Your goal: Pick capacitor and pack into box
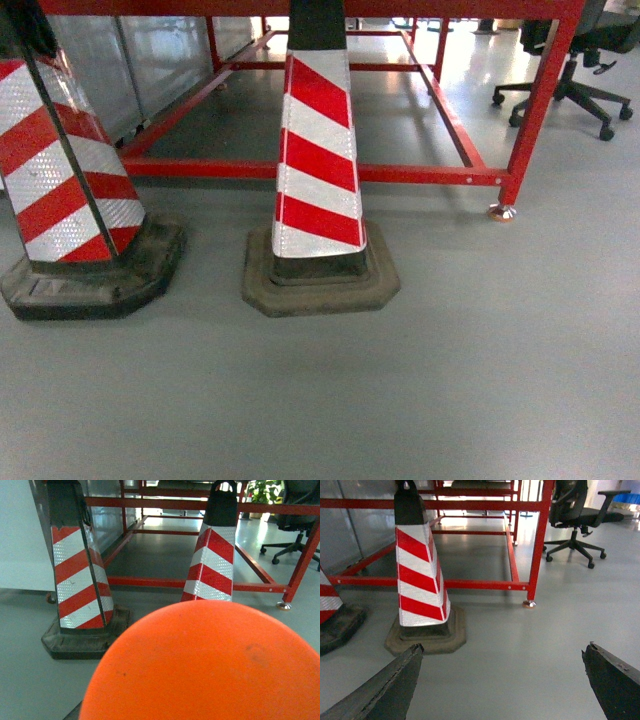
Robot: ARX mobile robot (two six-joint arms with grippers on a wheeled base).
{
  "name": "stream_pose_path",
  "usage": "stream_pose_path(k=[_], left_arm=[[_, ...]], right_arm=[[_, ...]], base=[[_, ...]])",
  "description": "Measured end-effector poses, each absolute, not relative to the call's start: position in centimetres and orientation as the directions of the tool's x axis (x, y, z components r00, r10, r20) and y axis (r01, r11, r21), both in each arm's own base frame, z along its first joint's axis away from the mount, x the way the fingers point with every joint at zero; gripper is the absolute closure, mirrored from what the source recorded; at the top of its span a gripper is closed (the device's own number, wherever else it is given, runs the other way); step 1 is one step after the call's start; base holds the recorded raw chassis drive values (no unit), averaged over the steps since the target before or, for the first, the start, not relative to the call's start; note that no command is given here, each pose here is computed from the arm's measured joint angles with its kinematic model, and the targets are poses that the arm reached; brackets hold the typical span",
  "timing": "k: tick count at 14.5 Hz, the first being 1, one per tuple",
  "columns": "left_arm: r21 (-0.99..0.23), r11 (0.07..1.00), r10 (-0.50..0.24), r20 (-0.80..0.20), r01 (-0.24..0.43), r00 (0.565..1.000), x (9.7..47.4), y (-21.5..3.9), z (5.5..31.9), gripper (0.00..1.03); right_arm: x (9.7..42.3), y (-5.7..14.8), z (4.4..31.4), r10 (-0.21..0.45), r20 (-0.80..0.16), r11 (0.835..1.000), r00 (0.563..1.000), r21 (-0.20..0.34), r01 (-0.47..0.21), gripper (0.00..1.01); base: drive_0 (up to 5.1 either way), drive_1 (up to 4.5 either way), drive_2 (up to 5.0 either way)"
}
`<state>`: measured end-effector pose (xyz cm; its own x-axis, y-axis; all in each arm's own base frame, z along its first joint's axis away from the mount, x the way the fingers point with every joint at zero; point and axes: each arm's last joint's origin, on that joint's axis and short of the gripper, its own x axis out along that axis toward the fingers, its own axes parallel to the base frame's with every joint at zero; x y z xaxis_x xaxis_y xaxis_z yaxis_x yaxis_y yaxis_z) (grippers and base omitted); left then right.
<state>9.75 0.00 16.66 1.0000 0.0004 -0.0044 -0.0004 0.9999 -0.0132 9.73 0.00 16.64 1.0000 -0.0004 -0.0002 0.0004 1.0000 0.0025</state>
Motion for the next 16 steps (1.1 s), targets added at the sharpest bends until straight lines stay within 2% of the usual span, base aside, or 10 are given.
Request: stream_pose_path(k=[8,16], left_arm=[[-0.013,1.000,0.001,-0.002,-0.001,1.000,9.75,0.00,16.68,0.60],[-0.013,1.000,0.000,-0.004,0.000,1.000,9.75,0.00,16.67,0.60]], right_arm=[[9.73,0.00,16.66,0.000,0.002,1.000,1.000,0.002,0.000,0.03],[9.73,0.00,16.67,0.000,0.002,1.000,1.000,0.002,0.000,0.03]], base=[[0.0,4.20,-4.1],[0.0,0.28,-0.3]])
